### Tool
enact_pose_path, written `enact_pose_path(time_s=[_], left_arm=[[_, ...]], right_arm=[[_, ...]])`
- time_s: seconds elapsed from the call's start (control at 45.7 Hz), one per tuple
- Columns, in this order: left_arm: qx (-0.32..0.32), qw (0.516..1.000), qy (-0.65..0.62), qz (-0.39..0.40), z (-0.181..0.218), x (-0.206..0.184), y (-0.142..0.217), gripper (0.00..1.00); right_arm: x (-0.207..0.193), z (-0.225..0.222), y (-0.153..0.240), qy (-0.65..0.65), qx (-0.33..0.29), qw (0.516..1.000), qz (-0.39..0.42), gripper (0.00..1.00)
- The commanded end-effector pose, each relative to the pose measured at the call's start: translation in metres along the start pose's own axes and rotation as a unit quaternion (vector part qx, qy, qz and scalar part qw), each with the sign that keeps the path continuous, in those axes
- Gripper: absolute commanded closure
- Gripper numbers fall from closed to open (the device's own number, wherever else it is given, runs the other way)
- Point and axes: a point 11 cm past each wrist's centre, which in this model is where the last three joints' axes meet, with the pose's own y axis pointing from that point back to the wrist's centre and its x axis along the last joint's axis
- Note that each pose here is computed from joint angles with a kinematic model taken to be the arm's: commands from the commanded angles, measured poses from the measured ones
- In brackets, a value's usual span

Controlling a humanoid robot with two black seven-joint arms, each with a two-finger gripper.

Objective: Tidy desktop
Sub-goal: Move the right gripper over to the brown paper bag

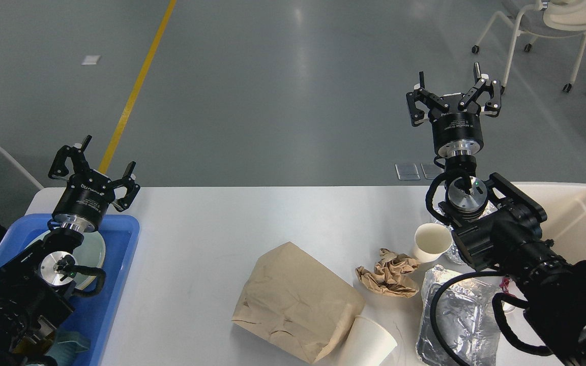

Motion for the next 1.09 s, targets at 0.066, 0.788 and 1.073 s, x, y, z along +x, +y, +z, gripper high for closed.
enact_pose_path(time_s=[0.066, 0.788, 1.073], left_arm=[[0.0, 1.0, 0.0, 0.001, 0.0, 0.0, 0.0, 0.0], [-0.001, 1.0, 0.0, 0.001, 0.0, 0.0, 0.0, 0.0], [-0.001, 1.0, 0.0, 0.002, 0.0, 0.0, 0.0, 0.0]], right_arm=[[-0.021, 0.012, -0.014, 0.103, -0.082, 0.991, -0.034, 0.0], [-0.188, 0.001, 0.074, 0.665, -0.657, 0.236, -0.265, 0.0], [-0.227, -0.029, 0.12, 0.651, -0.696, 0.162, -0.256, 0.0]])
